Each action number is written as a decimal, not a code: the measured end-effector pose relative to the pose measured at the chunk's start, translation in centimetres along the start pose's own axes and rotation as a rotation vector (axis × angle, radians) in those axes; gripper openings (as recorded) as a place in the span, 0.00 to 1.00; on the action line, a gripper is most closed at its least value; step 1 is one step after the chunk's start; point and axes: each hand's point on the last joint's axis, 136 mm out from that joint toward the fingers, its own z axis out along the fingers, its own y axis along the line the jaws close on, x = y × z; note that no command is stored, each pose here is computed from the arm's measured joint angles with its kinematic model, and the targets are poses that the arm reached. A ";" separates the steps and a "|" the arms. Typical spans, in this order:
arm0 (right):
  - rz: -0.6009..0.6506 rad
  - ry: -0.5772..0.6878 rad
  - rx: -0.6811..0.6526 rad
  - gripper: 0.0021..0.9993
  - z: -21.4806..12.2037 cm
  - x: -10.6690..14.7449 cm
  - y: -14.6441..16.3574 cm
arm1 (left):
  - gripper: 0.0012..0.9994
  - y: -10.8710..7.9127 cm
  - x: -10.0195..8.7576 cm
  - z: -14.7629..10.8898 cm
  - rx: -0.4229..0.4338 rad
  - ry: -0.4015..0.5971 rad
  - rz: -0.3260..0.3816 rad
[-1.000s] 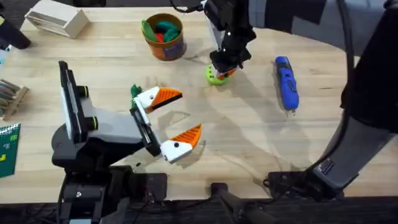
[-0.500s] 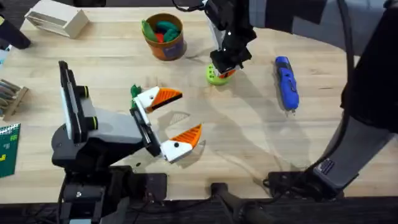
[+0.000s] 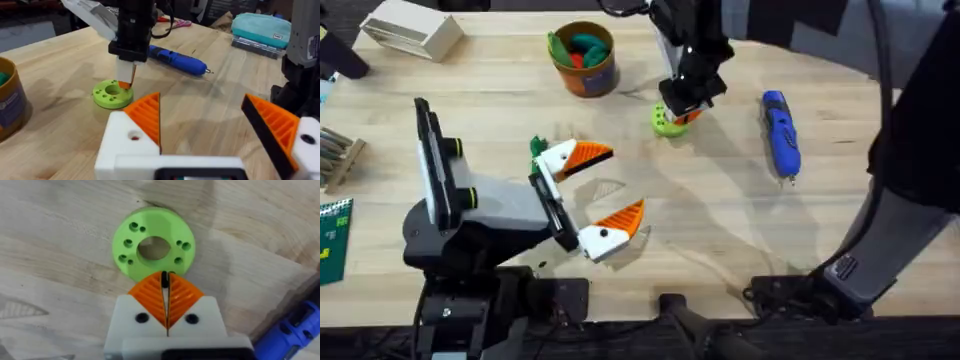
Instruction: Pick up the gripper from the table and insert it into the empty holder that is missing its gripper. Then pick up a screw, insert it into the mounting hole, and use the screwdriver to tighten it. Finally, clean up the table by picking up the vegetable and placing it into the bucket.
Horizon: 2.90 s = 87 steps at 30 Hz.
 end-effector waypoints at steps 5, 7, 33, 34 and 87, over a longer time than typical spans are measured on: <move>0.000 0.000 0.000 0.01 -2.0 -0.4 -0.1 | 0.99 0.0 0.0 0.0 0.000 0.000 0.000; 0.001 -0.010 -0.001 0.01 -2.7 -0.7 -0.1 | 0.99 0.0 0.0 0.0 0.000 0.000 0.000; -0.063 -0.342 -0.042 0.00 -18.5 -1.2 0.3 | 0.99 0.0 0.0 0.0 0.000 0.000 0.000; -0.089 -0.367 -0.051 0.00 -19.5 -0.8 1.2 | 0.99 0.0 0.0 0.0 0.000 0.000 0.000; -0.663 -0.425 -0.367 0.00 -19.9 3.0 20.0 | 0.99 0.0 0.0 0.0 0.000 0.000 0.000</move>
